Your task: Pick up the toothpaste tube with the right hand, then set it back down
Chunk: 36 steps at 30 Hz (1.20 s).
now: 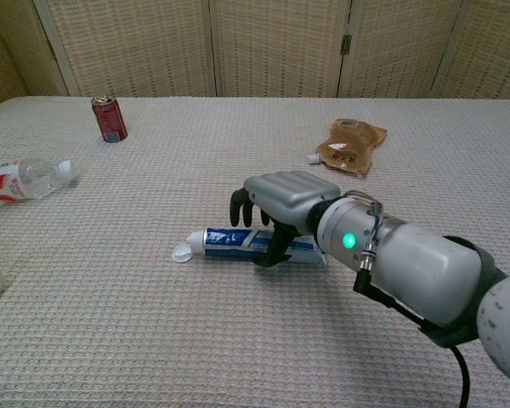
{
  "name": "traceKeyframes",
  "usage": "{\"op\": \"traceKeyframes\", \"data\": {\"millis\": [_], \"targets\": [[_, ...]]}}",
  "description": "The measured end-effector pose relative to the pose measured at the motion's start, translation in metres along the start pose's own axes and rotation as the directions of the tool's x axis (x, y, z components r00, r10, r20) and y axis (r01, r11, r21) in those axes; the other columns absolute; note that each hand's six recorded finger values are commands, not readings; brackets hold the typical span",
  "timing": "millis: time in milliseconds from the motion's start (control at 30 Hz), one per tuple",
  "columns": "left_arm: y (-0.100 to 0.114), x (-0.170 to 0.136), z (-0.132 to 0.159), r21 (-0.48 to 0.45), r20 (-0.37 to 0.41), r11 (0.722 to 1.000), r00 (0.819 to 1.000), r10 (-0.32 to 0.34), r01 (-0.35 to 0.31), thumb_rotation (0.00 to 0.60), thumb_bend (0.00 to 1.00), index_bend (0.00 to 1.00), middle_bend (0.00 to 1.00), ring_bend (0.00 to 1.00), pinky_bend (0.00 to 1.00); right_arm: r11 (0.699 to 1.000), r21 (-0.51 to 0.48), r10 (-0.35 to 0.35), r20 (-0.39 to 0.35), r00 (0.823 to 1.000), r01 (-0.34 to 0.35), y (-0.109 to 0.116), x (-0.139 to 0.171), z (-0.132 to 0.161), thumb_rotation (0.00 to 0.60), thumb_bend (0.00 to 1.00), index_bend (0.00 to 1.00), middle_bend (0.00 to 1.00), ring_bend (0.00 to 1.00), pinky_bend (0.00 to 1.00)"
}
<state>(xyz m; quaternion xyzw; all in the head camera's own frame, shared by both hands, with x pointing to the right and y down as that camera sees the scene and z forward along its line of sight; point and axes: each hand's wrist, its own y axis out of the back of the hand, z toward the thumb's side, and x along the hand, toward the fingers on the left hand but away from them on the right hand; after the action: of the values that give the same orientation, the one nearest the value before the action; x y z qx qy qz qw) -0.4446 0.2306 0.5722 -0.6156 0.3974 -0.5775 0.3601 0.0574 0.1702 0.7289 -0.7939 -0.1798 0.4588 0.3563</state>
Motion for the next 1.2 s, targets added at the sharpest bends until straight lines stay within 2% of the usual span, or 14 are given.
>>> {"op": "traceKeyframes", "data": {"millis": [467, 567, 733, 867, 1033, 1200], "targets": [[-0.001, 0.0, -0.003, -0.003, -0.004, 1.0, 1.0, 0.0, 0.0, 0.6, 0.24, 0.02, 0.05, 0.03, 0.0, 1.0, 0.019, -0.005, 0.026, 1.0, 0.004, -0.006, -0.01, 0.0, 0.6, 0.32, 0.5, 0.46, 0.47, 0.37], [-0.001, 0.0, -0.004, -0.004, -0.006, 1.0, 1.0, 0.0, 0.0, 0.6, 0.24, 0.02, 0.05, 0.03, 0.0, 1.0, 0.018, -0.006, 0.026, 1.0, 0.006, -0.008, -0.012, 0.002, 0.6, 0.4, 0.55, 0.5, 0.51, 0.4], [-0.001, 0.001, -0.004, -0.008, -0.001, 1.0, 1.0, 0.001, -0.001, 0.6, 0.24, 0.02, 0.04, 0.03, 0.0, 1.0, 0.016, -0.019, 0.018, 1.0, 0.018, -0.006, -0.012, 0.002, 0.6, 0.63, 0.65, 0.58, 0.59, 0.49], [-0.001, 0.005, 0.001, -0.032, 0.025, 0.999, 1.0, -0.004, 0.005, 0.6, 0.24, 0.02, 0.04, 0.03, 0.0, 0.999, 0.004, -0.032, -0.001, 0.999, 0.032, -0.002, -0.01, 0.001, 0.6, 0.76, 0.7, 0.62, 0.65, 0.56], [0.005, 0.014, 0.016, -0.077, 0.093, 0.997, 0.996, 0.012, -0.005, 0.6, 0.24, 0.03, 0.05, 0.04, 0.0, 0.998, -0.052, -0.048, -0.03, 0.998, 0.046, 0.008, -0.004, -0.003, 0.6, 0.83, 0.72, 0.63, 0.66, 0.59], [0.013, 0.028, 0.042, -0.128, 0.192, 0.992, 0.98, 0.05, -0.025, 0.6, 0.24, 0.03, 0.05, 0.06, 0.0, 0.983, -0.171, -0.075, -0.068, 0.995, 0.062, 0.024, 0.005, -0.012, 0.6, 0.86, 0.72, 0.64, 0.68, 0.61]]}}
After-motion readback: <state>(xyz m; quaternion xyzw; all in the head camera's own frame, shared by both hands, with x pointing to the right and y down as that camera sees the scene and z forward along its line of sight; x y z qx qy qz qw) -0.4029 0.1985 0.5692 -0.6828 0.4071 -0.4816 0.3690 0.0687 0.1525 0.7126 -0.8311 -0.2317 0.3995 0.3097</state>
